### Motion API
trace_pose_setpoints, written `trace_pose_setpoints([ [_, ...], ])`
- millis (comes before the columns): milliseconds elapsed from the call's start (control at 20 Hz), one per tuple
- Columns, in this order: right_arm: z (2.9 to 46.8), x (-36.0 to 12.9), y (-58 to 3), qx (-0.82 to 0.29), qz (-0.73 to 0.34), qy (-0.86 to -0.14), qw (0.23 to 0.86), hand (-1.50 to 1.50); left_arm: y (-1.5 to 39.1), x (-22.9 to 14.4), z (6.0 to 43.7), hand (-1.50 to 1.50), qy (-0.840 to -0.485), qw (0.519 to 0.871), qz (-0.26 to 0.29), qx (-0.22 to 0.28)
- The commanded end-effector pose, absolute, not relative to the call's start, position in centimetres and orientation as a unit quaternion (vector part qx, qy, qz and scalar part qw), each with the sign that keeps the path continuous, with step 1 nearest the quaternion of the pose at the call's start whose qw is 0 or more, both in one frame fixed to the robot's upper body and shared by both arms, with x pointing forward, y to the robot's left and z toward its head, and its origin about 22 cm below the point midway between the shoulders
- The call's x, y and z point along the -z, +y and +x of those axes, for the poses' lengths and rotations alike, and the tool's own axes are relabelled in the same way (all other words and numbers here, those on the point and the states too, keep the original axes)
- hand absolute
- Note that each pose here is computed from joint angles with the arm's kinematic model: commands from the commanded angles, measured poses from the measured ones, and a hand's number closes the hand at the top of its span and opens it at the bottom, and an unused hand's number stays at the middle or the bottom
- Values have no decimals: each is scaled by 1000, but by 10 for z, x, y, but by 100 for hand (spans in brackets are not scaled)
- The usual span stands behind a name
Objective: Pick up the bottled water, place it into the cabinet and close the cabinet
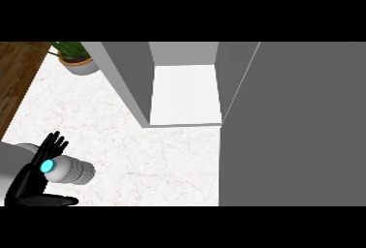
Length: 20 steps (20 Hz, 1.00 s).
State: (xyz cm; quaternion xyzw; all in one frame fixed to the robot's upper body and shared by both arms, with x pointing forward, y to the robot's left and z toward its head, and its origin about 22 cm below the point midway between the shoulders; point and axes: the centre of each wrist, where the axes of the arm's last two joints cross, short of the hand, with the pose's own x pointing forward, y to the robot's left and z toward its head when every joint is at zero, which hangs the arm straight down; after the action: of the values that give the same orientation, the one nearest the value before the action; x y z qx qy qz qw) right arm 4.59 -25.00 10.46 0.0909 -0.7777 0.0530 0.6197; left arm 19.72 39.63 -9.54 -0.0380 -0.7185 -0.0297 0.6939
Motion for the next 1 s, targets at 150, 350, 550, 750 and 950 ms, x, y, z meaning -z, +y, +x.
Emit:
trace_pose_setpoints([
  [150,36,-134,-243,-46,95,-796,596,-150,380,134,193,-150,-701,702,-127,21],
  [350,30,-133,-245,-55,100,-786,607,-150,397,130,192,-150,-700,698,-150,18],
  [550,34,-129,-247,-49,95,-789,605,-150,370,145,204,-150,-704,694,-152,-8],
  [750,28,-136,-250,-55,84,-790,604,-150,379,147,200,150,-710,690,-137,-37],
  [950,28,-131,-246,-42,87,-797,597,-150,368,153,200,150,-701,688,-177,-61],
])
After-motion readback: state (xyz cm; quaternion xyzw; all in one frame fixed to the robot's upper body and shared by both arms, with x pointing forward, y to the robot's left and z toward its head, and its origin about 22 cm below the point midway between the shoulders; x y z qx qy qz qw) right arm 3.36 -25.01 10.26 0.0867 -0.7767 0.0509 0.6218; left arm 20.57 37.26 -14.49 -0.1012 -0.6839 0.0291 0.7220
